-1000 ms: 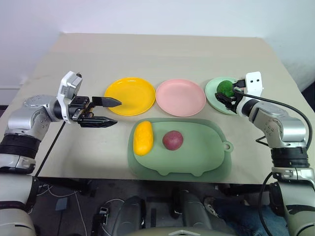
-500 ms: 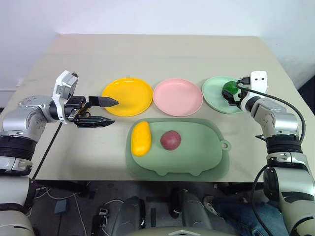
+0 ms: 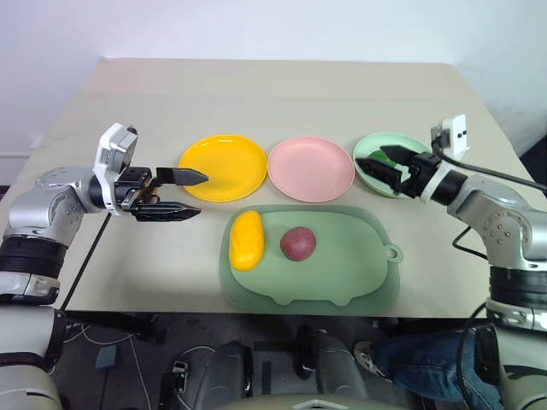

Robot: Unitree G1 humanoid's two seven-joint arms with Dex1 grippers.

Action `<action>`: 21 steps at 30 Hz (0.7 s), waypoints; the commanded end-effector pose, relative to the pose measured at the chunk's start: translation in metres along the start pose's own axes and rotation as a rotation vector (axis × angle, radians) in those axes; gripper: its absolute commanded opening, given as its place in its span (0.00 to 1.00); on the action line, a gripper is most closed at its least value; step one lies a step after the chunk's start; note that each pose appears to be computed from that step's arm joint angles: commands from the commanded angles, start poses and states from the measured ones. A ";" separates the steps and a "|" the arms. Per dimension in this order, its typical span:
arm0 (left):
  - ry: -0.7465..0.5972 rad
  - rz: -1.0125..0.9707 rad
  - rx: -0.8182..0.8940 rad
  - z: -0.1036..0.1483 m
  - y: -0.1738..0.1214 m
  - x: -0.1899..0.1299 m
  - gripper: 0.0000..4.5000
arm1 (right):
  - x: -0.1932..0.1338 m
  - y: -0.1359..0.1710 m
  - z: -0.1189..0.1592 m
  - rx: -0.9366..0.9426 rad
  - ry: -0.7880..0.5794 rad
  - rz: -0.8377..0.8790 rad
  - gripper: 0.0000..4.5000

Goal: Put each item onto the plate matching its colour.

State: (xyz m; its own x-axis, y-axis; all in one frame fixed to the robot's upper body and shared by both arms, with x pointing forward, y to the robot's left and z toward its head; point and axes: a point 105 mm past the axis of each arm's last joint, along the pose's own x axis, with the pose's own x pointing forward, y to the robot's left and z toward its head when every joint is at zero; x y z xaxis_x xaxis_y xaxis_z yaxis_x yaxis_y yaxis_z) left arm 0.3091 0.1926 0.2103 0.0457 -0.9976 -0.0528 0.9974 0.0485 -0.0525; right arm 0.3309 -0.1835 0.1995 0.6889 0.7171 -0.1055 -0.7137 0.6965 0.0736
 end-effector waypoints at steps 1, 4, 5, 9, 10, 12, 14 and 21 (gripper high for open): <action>-0.009 -0.004 0.051 0.013 0.000 0.000 1.00 | -0.004 0.034 -0.003 -0.063 0.038 0.162 0.99; -0.011 -0.007 0.050 0.013 0.000 0.001 1.00 | 0.000 0.046 -0.012 -0.070 0.050 0.197 0.99; -0.011 -0.008 0.051 0.013 0.000 0.001 1.00 | 0.001 0.049 -0.013 -0.072 0.050 0.206 0.99; -0.012 -0.009 0.049 0.013 0.000 0.001 1.00 | 0.008 0.064 -0.023 -0.041 0.053 0.254 0.99; -0.012 -0.009 0.049 0.013 0.000 0.001 1.00 | 0.012 0.070 -0.027 -0.043 0.052 0.269 0.99; -0.010 -0.011 0.051 0.013 -0.001 0.001 1.00 | 0.019 0.079 -0.032 -0.036 0.054 0.296 0.99; -0.008 -0.011 0.051 0.013 -0.002 0.000 1.00 | 0.021 0.085 -0.038 -0.036 0.064 0.311 0.99; -0.012 -0.014 0.050 0.013 -0.003 0.001 1.00 | 0.030 0.091 -0.055 -0.045 0.094 0.321 0.99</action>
State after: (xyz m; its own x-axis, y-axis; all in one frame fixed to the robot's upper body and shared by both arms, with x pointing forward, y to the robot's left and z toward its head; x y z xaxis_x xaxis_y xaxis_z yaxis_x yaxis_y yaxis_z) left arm 0.3092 0.1907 0.2103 0.0394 -0.9979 -0.0509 0.9977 0.0421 -0.0523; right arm 0.2808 -0.1034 0.1428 0.4144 0.8880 -0.1995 -0.8920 0.4398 0.1045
